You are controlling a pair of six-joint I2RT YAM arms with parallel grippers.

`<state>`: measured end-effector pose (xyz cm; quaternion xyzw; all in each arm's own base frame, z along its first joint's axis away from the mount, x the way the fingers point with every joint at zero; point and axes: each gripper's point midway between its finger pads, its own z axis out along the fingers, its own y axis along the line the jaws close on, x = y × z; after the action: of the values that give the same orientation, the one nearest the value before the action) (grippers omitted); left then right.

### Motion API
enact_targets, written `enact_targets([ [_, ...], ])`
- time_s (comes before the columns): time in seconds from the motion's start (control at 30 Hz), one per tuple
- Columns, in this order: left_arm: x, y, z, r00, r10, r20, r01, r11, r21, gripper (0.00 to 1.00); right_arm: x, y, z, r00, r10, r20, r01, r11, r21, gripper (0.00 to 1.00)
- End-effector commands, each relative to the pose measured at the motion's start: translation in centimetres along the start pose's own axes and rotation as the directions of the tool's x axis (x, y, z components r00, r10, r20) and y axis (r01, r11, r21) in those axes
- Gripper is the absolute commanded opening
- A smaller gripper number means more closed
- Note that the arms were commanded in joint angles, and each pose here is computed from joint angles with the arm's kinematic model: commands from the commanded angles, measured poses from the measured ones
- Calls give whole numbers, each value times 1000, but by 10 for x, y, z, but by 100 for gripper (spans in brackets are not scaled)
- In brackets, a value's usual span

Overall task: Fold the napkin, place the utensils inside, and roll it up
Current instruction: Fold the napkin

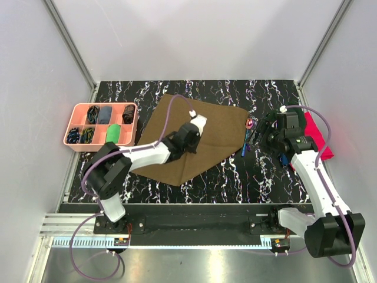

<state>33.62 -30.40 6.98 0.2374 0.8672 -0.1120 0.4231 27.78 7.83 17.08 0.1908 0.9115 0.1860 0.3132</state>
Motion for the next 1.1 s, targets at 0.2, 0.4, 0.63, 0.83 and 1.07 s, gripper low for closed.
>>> enact_targets([
  [0.2,-71,82,31,988,-119,100,128,988,-92,0,-10,8,27,1000,-9,-28,8,1000,-27,85],
  [0.4,-98,120,56,978,-164,127,177,979,-102,0,-14,8,44,998,-16,-54,15,1000,-21,85],
  [0.63,-123,162,81,967,-204,149,222,968,-115,0,-19,11,57,997,-17,-75,16,1000,-23,84],
  [0.83,-135,201,93,955,-240,175,264,956,-131,0,-20,12,65,996,-22,-90,20,999,-26,84],
  [1.07,-151,227,106,951,-235,202,261,959,-111,0,-17,10,74,993,-26,-116,24,1000,-20,84],
])
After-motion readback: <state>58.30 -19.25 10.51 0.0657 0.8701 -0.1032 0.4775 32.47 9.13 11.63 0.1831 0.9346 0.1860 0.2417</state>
